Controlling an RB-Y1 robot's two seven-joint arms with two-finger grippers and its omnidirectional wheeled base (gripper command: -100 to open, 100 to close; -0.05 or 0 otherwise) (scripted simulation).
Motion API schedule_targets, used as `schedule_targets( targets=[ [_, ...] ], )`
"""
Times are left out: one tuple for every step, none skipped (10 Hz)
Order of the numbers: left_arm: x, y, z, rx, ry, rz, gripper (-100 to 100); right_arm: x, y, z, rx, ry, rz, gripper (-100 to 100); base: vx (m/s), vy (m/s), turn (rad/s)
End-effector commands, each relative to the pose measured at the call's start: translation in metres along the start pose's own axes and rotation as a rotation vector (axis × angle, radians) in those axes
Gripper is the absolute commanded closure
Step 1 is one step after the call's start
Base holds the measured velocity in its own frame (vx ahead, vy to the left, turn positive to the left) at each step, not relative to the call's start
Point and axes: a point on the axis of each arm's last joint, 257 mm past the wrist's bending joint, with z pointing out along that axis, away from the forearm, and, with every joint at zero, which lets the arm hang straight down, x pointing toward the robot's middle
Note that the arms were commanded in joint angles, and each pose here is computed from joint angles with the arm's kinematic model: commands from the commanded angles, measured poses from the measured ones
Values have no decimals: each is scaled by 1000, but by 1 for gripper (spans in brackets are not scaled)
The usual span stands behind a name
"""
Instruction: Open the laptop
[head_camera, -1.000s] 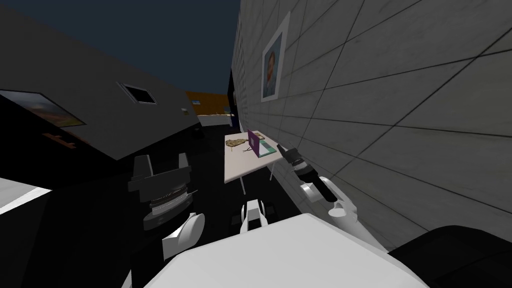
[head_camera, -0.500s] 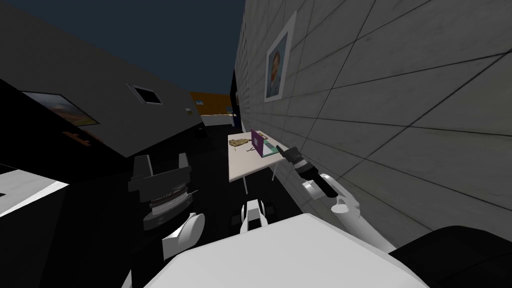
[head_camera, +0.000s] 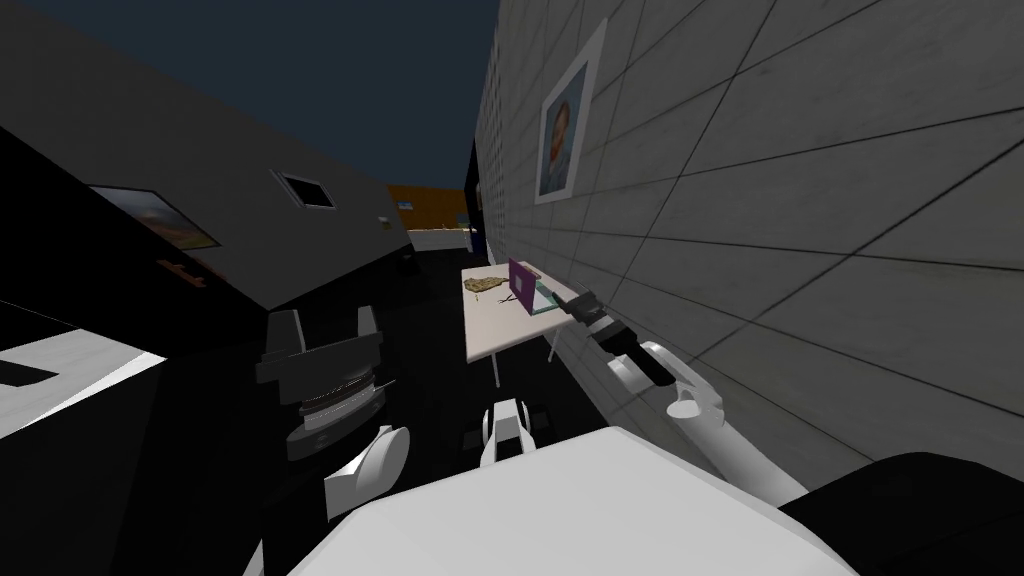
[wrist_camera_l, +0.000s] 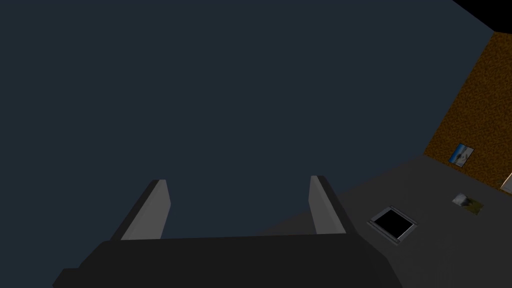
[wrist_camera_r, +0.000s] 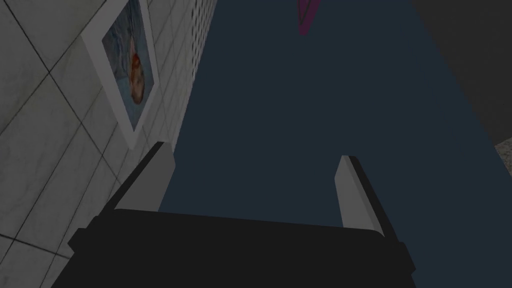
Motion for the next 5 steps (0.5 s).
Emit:
schedule_targets(
  targets=[
    [0,0,0,0,0,0,0,9,-7,2,-1,40,-101,-100,12,48,42],
    [0,0,0,0,0,0,0,16,-14,5,-2,74,-160,-100,10,57,63],
    [0,0,0,0,0,0,0,16,-14,5,-3,74,-179,-100,10,47,38],
    [0,0,0,0,0,0,0,23,-21,6,-5,108,-242,-100,18,56,62],
    [0,0,0,0,0,0,0,23,-21,6,-6,108,-258,-100,13,48,35]
  ],
)
